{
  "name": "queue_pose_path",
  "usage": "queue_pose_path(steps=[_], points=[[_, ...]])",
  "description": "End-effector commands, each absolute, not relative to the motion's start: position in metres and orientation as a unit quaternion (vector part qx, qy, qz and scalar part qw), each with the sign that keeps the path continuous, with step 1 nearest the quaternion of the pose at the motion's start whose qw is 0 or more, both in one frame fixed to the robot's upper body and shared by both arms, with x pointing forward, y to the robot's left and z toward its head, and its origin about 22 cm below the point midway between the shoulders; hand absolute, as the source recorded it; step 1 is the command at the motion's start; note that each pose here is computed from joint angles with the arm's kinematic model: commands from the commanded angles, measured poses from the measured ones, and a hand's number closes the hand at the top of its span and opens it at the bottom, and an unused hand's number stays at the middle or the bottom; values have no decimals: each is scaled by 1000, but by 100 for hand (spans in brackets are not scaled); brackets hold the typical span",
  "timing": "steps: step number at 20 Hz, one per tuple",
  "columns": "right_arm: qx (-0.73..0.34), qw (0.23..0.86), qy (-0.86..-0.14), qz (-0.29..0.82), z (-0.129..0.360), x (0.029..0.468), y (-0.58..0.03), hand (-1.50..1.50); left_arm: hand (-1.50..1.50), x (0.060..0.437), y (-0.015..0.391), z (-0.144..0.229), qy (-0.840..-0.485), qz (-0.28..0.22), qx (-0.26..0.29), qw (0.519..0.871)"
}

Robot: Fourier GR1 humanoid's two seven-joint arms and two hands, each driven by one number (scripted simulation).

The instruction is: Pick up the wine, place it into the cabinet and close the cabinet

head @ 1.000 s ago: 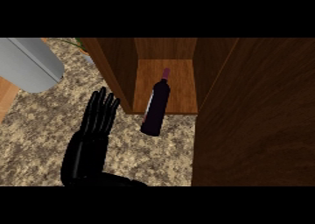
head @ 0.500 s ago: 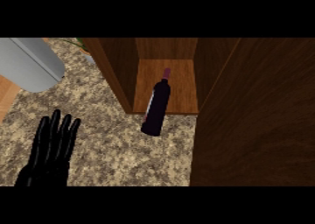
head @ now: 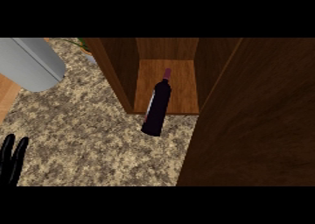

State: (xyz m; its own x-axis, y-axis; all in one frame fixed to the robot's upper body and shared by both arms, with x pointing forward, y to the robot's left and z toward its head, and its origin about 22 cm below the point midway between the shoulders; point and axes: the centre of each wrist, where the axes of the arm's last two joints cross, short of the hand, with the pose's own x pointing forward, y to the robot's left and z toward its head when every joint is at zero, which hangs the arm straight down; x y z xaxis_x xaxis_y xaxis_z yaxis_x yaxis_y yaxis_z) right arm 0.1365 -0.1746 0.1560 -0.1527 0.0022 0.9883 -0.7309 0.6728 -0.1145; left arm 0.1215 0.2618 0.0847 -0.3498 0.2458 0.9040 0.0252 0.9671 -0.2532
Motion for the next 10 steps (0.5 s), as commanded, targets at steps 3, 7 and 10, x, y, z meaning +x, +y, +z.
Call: queue_pose_path(steps=[3, 7, 10], points=[[260, 568, -712, 320, 188, 111, -138, 150, -150, 115, 299, 93, -819, 101, -74, 559], [230, 555, -726, 335, 187, 122, -109, 150, -150, 101, 317, 96, -828, 92, -64, 549], [210, 543, -737, 343, 185, 137, -86, 150, -150, 103, 338, 105, -824, 82, -80, 554]])
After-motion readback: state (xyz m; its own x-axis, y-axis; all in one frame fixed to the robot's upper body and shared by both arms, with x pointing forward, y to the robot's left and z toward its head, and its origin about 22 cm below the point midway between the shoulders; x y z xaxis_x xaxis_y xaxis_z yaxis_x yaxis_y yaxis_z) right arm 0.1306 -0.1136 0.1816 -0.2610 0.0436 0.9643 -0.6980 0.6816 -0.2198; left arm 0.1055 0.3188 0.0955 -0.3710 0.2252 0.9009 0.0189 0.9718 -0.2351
